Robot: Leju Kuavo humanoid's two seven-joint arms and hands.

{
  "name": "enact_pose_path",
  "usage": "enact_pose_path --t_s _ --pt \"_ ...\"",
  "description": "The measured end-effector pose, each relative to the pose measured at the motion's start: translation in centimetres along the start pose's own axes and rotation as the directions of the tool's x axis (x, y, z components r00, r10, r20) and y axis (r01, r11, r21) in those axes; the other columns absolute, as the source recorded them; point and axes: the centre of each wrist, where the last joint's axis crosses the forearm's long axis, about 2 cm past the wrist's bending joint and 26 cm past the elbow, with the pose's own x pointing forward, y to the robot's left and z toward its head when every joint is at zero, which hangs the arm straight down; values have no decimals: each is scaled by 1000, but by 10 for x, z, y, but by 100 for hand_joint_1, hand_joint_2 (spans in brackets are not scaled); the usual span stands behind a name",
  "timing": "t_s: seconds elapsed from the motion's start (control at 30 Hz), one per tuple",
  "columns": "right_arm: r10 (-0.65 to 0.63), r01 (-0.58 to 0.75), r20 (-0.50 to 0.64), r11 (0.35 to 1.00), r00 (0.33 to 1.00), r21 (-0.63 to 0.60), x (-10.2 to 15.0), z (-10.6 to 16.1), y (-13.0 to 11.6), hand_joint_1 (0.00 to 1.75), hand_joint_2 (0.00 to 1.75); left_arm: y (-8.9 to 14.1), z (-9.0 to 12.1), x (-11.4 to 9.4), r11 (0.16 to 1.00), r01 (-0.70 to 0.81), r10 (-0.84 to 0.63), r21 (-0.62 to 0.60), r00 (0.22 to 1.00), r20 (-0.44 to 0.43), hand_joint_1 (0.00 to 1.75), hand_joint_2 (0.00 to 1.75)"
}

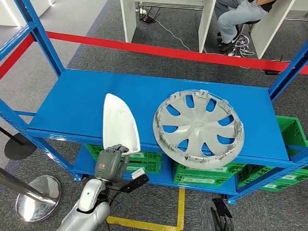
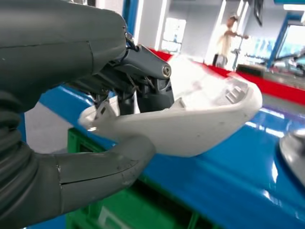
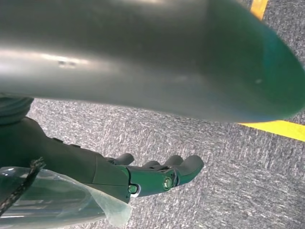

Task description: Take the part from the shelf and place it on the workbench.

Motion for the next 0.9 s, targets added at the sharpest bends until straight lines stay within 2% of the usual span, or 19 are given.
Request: enact_pose_path --t_s 0.6,0.9 --pt "-11 11 3 1000 1000 -4 1 0 0 0 0 4 -1 -8 999 27 -27 29 999 -28 175 175" --pt "-16 16 3 1000 1000 -4 1 0 0 0 0 18 -7 -8 993 77 -74 93 997 -27 175 175"
